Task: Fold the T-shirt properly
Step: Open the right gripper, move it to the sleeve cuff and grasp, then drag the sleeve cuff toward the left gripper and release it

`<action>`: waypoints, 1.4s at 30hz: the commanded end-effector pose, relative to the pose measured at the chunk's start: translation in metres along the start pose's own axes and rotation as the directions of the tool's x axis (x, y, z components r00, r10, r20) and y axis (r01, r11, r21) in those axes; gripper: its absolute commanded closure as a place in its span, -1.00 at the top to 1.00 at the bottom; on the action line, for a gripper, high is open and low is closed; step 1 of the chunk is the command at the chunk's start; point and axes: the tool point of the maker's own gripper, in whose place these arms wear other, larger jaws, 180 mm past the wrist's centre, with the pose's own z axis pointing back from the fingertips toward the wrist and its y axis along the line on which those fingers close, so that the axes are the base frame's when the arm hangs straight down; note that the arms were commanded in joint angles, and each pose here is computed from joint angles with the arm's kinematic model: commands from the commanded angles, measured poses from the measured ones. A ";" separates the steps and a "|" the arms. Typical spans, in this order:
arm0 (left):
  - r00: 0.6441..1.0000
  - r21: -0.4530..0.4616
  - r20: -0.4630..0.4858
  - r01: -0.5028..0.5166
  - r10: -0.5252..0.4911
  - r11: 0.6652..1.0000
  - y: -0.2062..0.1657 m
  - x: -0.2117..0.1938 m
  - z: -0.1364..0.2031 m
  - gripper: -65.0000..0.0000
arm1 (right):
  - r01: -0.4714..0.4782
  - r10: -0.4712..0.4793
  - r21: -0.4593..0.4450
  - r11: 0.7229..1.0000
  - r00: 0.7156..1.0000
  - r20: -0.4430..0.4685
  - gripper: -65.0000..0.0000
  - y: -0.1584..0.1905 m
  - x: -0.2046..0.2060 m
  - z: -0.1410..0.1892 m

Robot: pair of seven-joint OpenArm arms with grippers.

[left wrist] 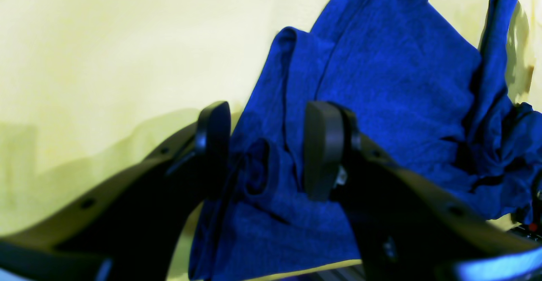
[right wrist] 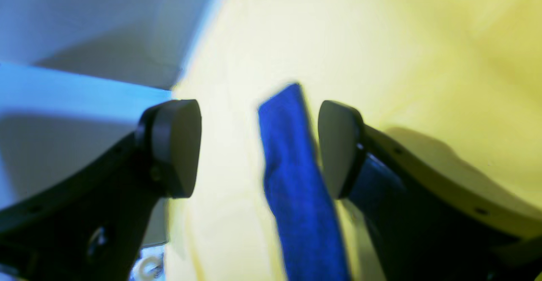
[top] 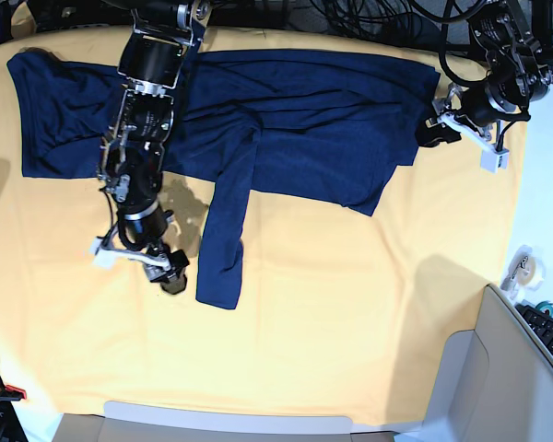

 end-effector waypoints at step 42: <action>0.999 -0.003 0.036 0.021 -0.021 1.000 -0.001 0.012 0.006 -0.15 | -0.198 0.233 0.185 0.963 0.953 -0.192 -1.00 0.086 -0.106 -0.013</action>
